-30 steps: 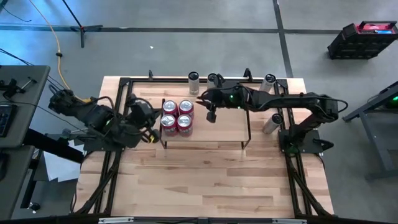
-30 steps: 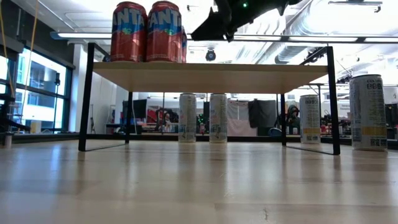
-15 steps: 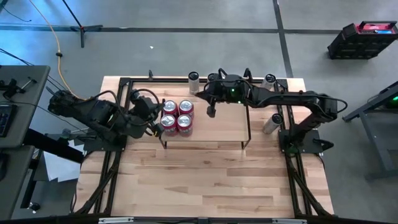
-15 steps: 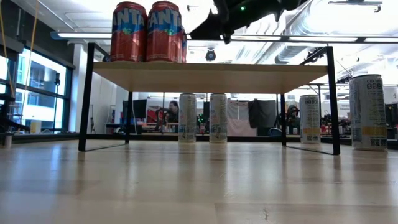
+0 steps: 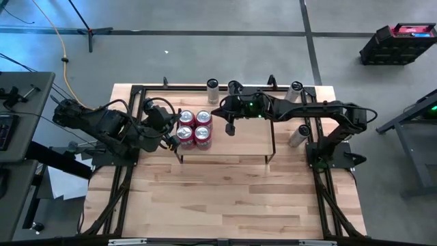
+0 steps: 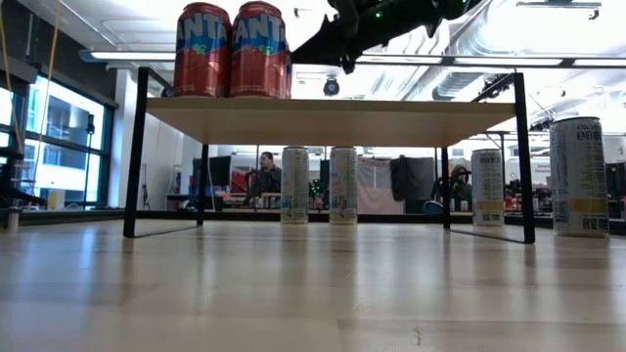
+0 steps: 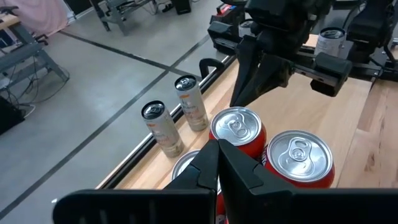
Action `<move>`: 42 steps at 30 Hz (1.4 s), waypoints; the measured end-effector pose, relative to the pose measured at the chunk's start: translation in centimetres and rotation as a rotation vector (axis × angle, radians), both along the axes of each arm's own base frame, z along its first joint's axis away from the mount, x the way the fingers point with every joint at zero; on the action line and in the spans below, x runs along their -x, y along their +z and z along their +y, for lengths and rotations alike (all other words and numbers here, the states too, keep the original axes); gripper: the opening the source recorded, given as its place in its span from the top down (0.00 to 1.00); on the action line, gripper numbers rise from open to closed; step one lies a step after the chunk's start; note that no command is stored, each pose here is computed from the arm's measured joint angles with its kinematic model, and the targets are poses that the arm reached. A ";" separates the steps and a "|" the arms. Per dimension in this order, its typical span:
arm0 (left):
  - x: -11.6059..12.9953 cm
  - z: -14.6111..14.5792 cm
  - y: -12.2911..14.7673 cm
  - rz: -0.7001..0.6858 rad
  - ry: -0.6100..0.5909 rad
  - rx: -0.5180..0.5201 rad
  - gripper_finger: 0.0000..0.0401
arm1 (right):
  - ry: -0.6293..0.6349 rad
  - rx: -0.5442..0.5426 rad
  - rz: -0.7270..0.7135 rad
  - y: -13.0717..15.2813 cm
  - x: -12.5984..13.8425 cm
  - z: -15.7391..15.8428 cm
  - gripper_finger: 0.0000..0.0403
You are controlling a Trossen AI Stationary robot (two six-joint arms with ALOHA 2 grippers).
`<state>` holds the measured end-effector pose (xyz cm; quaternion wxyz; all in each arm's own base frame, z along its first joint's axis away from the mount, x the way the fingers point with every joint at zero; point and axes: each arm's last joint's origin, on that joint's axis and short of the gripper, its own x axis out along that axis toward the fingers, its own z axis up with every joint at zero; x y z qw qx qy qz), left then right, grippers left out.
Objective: Place canned beverage on shelf
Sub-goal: Adjust the red soda can on the shelf, then put the white yellow soda can on the shelf
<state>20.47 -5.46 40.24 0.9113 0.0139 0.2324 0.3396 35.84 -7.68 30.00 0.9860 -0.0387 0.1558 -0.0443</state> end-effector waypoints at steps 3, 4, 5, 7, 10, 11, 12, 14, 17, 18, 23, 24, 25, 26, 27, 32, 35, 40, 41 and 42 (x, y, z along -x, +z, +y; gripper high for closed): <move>0.0 0.0 0.0 0.000 0.000 0.000 1.00 | -0.002 -0.008 -0.002 0.0 0.0 0.0 1.00; 0.0 0.0 0.0 0.000 -0.001 0.001 1.00 | -0.005 -0.016 -0.005 0.0 0.0 0.0 1.00; 0.0 0.0 0.0 0.002 -0.005 0.005 1.00 | -0.005 -0.018 -0.007 0.0 0.0 0.0 1.00; 0.0 0.0 0.0 0.007 -0.016 0.016 1.00 | -0.003 -0.018 -0.008 0.1 0.0 0.0 1.00; 0.1 0.0 -0.2 0.024 -0.020 0.013 1.00 | -0.009 -0.015 0.001 0.2 0.2 0.2 1.00; 0.1 0.0 -0.2 0.036 -0.026 0.016 1.00 | -0.025 -0.009 0.016 0.4 0.4 0.4 1.00; 0.2 0.0 -0.3 0.047 -0.032 0.019 1.00 | -0.042 0.001 0.037 0.9 0.7 0.6 1.00; 0.3 -0.1 -0.4 0.065 -0.046 0.024 1.00 | -0.069 0.032 0.071 2.2 1.3 1.4 1.00; 0.5 -0.6 -0.4 0.077 -0.079 0.022 1.00 | -0.092 0.059 0.108 3.7 1.8 3.3 1.00; 0.6 -0.9 -0.4 0.080 -0.094 0.017 1.00 | -0.093 0.065 0.125 3.9 1.9 3.9 1.00; 1.1 -2.3 -0.4 0.089 -0.171 0.005 1.00 | -0.091 0.095 0.132 4.6 1.8 7.6 0.93; 1.2 -2.6 -0.4 0.089 -0.187 0.004 1.00 | -0.091 0.105 0.132 4.6 1.8 8.4 0.90; 1.3 -2.9 -0.4 0.087 -0.202 0.005 1.00 | -0.092 0.115 0.131 4.6 1.8 9.2 0.87; 1.5 -3.2 -0.4 0.084 -0.217 0.008 1.00 | -0.090 0.122 0.128 4.6 1.9 9.9 0.84; 1.8 -3.4 -0.3 0.076 -0.231 0.016 1.00 | -0.084 0.129 0.125 4.6 2.0 10.7 0.80; 2.5 -4.8 -0.4 0.046 -0.276 0.056 1.00 | -0.083 0.088 0.105 4.6 2.5 13.9 0.61; 2.9 -5.6 -1.1 0.041 -0.293 0.079 1.00 | -0.081 0.045 0.107 4.4 2.8 15.3 0.49; 3.6 -7.1 -3.6 0.024 -0.288 0.127 1.00 | -0.058 -0.016 0.141 2.3 2.6 17.7 0.36; 3.6 -7.3 -4.2 0.017 -0.285 0.143 1.00 | -0.073 -0.018 0.151 1.7 2.6 18.2 0.34; 3.5 -7.5 -4.8 0.016 -0.284 0.153 1.00 | -0.105 -0.011 0.150 1.3 2.6 18.5 0.33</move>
